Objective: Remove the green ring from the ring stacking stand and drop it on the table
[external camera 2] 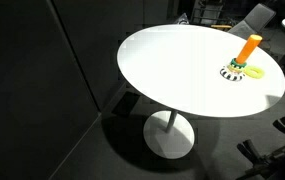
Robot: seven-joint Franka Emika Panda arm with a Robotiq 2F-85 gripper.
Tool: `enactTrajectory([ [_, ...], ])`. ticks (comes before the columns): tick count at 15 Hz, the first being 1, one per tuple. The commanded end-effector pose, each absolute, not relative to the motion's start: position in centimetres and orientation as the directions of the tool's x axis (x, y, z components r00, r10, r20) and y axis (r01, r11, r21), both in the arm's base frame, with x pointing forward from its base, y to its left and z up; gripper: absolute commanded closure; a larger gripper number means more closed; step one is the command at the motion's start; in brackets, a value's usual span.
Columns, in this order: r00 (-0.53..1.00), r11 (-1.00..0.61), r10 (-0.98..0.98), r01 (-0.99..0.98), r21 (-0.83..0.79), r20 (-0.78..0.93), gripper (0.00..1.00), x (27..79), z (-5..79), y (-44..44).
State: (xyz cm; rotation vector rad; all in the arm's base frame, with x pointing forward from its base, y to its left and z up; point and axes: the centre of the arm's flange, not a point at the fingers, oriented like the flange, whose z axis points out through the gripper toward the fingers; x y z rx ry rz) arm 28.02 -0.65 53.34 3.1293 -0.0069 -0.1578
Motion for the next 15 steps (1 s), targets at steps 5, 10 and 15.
enactTrajectory([
  [5, 0.995, -1.000, -0.005, -0.004, 0.009, -0.100, 0.00, 28.0, 53.3, -0.6],
  [10, 0.998, -0.999, -0.034, -0.033, 0.014, -0.060, 0.00, 30.4, 53.6, 0.2],
  [15, 0.997, -0.997, -0.070, -0.070, 0.020, -0.016, 0.00, 34.2, 52.5, 0.2],
])
